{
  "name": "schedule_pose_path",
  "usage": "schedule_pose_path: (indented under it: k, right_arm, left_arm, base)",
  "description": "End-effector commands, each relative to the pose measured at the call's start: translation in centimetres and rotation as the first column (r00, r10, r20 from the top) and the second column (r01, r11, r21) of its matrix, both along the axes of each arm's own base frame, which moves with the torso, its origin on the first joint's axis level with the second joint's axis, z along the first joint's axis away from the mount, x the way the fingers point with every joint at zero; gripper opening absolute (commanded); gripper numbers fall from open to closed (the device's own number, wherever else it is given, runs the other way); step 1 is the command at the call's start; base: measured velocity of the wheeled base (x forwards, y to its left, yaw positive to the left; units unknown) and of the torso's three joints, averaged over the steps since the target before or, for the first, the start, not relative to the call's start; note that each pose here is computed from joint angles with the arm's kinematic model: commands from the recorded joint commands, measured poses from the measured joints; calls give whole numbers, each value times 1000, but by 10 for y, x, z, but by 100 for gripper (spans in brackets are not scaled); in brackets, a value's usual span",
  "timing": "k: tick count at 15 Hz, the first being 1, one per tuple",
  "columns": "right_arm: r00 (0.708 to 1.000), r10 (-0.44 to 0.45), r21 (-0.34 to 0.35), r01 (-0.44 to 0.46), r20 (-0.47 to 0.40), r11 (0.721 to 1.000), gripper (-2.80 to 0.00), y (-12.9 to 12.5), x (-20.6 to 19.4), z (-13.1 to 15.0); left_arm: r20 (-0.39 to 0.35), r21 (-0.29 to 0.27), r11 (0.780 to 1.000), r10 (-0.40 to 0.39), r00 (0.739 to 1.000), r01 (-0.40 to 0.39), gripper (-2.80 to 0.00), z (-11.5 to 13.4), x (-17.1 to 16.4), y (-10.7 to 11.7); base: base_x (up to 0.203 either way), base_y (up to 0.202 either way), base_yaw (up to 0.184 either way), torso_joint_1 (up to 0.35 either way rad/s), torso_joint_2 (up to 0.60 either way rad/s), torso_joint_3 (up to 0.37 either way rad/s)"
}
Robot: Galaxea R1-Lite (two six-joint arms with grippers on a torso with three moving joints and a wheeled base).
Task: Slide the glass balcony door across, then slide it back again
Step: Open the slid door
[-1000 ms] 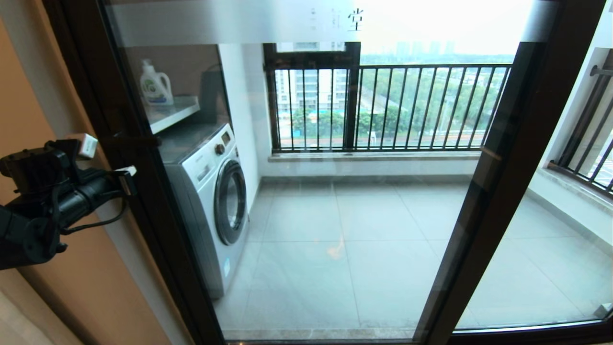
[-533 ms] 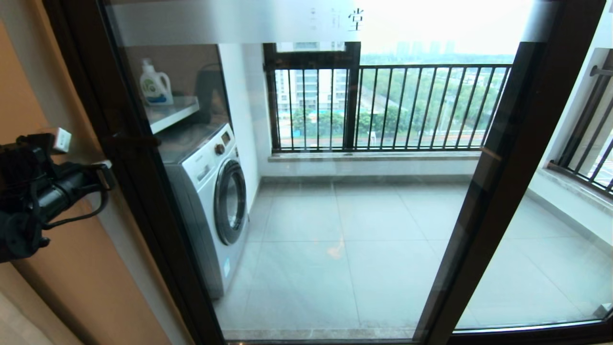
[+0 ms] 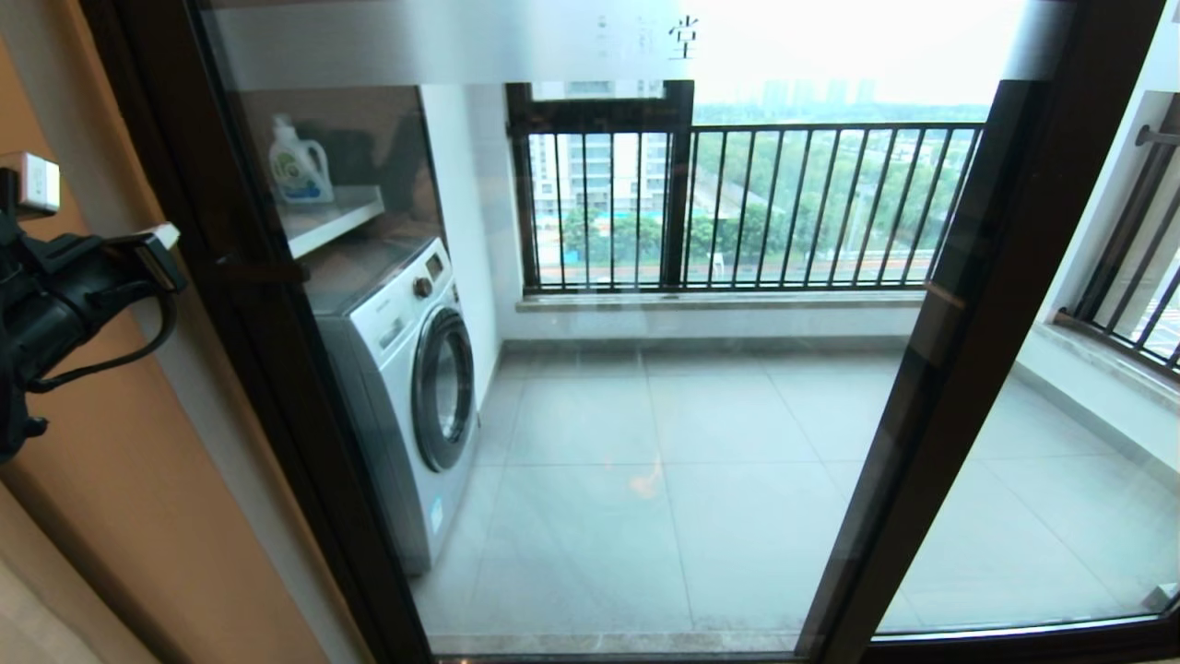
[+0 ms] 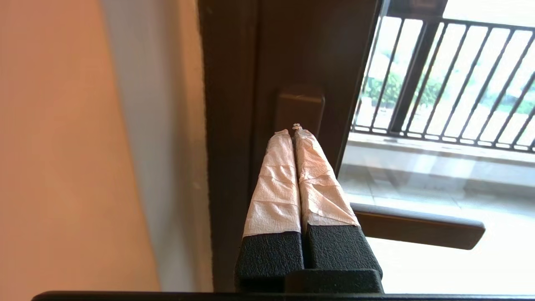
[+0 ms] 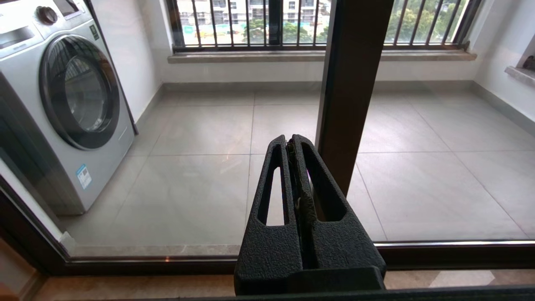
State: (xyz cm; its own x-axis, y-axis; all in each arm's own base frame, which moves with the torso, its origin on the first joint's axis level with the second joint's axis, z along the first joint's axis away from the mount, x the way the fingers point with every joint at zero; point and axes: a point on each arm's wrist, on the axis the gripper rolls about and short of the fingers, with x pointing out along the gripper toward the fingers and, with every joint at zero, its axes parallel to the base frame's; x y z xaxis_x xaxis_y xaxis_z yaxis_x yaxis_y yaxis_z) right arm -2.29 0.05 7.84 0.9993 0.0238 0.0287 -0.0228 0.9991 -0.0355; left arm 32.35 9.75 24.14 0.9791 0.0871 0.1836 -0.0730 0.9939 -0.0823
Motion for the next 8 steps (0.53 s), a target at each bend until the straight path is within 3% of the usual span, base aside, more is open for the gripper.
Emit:
schedule_pose_path:
  k: [1,6,8]
  right_arm:
    - [1000,1,0,-1,-12,1000,-280,0,1,-3]
    - [1000,1,0,-1,-12,1000,-280,0,1,-3]
    - [1000,1,-1,-1,-12,1000,-280,0,1,-3]
  left_arm:
    - [40,12,1000,-11,999,11,-280,14,-11,-7]
    - [43,8,982,-188,981,188,-280,20,-7,-64]
    - [-8,-10,976,-219,976,219,-280,3,6,-78]
  base:
    - [0,0,0,0,0,0]
    - [0,0,0,0,0,0]
    - [0,0,0,0,0,0]
